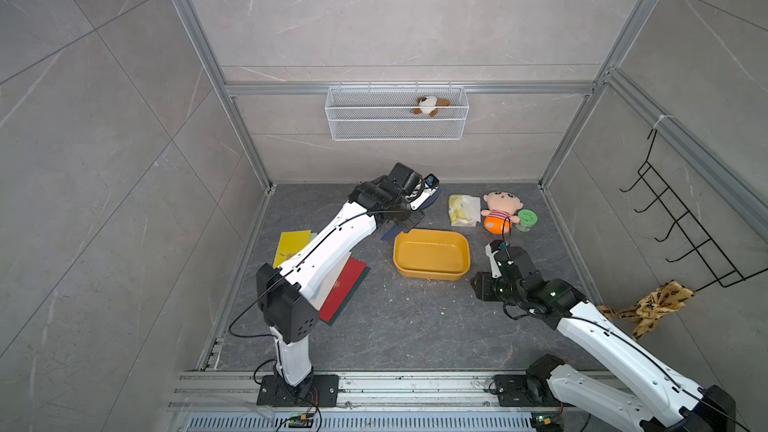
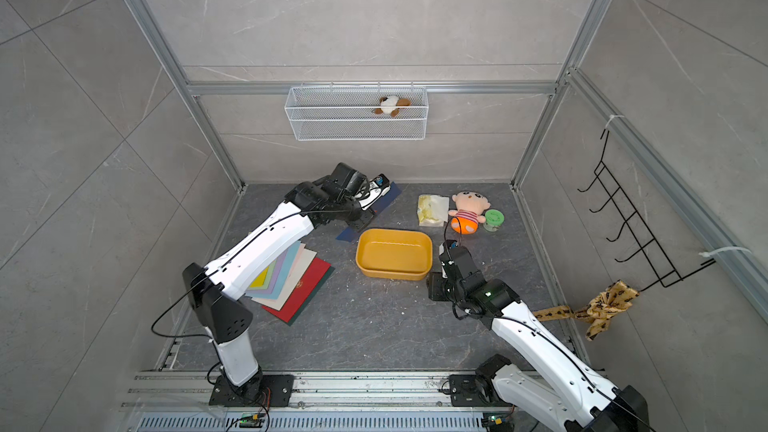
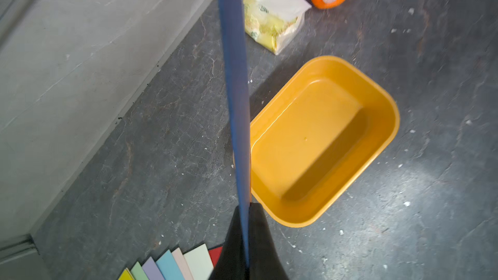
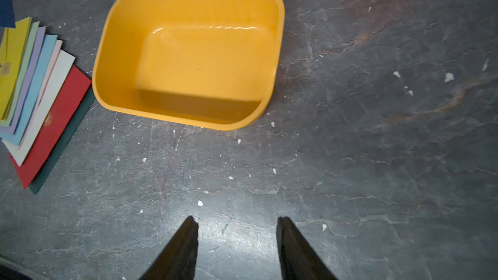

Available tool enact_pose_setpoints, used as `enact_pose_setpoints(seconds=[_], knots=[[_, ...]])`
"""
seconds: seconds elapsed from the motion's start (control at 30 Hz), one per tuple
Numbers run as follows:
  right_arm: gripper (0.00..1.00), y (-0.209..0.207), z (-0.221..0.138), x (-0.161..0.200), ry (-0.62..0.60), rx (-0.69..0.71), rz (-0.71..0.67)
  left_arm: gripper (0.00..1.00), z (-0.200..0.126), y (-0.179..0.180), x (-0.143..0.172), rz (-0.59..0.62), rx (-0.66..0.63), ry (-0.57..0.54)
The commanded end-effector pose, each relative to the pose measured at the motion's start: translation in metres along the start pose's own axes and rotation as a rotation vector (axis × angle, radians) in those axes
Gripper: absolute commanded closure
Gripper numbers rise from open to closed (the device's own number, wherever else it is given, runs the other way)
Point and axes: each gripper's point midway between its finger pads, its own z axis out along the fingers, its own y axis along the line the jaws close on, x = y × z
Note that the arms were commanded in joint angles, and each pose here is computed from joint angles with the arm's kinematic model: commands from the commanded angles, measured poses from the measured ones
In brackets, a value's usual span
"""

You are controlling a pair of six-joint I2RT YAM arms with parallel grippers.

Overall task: Put the sealed envelopes into the storage box
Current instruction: Place the envelope in the storage box.

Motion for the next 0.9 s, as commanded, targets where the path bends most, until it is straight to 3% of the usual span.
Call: enact_pose_setpoints(seconds=[0.0, 0.27, 0.57, 0.87], knots=[[0.49, -0.015, -0.009, 0.002, 0.004, 0.072, -0.051, 1.0, 0.009, -0.001, -0.005, 0.179, 0.025, 0.054], [0.49, -0.019, -0.011, 0.002, 0.003, 0.092, -0.041, 1.0, 0.067, -0.036, 0.0, 0.387, 0.159, 0.111], [0.49, -0.022, -0.008, 0.003, 0.016, 0.116, -0.043, 1.0, 0.104, -0.066, 0.014, 0.469, 0.261, 0.154], [0.49, -0.024, -0.009, 0.002, 0.015, 0.129, -0.039, 1.0, 0.092, -0.076, 0.005, 0.486, 0.241, 0.152]])
